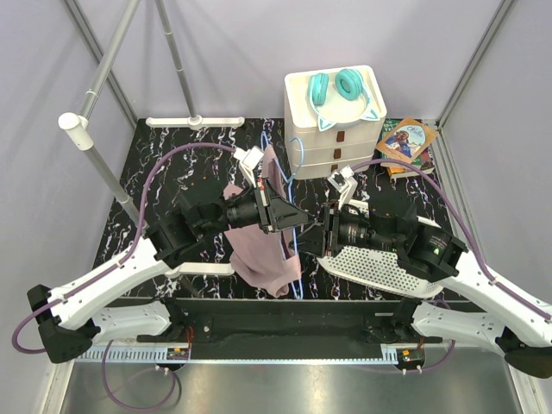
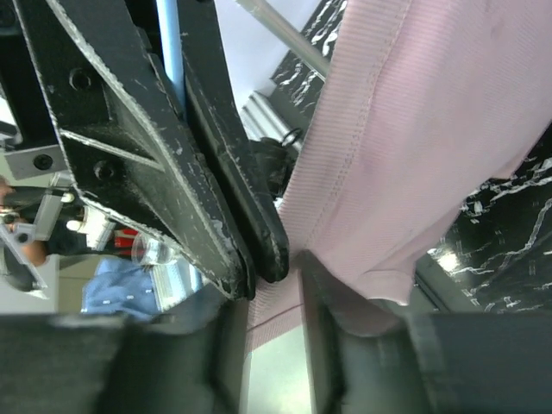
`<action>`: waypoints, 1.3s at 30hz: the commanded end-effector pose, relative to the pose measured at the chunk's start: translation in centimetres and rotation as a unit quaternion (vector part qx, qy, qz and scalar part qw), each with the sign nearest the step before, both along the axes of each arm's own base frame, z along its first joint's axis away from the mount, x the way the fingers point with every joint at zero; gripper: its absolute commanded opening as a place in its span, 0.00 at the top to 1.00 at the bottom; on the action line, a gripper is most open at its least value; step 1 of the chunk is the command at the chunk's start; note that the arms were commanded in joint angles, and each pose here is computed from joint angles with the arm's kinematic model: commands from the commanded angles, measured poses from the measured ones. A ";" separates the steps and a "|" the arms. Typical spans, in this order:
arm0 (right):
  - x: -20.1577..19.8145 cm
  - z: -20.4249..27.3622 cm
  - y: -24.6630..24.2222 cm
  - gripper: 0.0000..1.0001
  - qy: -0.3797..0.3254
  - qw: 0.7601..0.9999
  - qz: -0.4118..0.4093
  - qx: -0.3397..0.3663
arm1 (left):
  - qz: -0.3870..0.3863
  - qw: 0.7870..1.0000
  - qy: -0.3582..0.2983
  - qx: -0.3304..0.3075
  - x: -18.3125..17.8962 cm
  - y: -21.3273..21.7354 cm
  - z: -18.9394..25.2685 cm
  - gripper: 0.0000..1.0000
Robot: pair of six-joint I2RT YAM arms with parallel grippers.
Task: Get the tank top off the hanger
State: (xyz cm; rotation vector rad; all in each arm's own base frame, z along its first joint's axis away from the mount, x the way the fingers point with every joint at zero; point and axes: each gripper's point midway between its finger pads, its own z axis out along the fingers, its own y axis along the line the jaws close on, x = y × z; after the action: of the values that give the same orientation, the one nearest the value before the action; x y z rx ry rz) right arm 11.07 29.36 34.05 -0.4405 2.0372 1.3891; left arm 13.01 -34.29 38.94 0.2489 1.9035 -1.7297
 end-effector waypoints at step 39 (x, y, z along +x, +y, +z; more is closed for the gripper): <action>3.1 0.8 0.2 1.00 -0.030 0.998 -0.062 -0.012 | 0.198 0.955 0.146 -0.166 2.2 9.4 9.3 1.00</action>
State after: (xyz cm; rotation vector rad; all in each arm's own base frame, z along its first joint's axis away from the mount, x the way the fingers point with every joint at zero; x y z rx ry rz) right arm 13.59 27.62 31.90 -0.2427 2.1033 1.2183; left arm 16.34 -24.87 46.66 -0.4619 1.6957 -1.6786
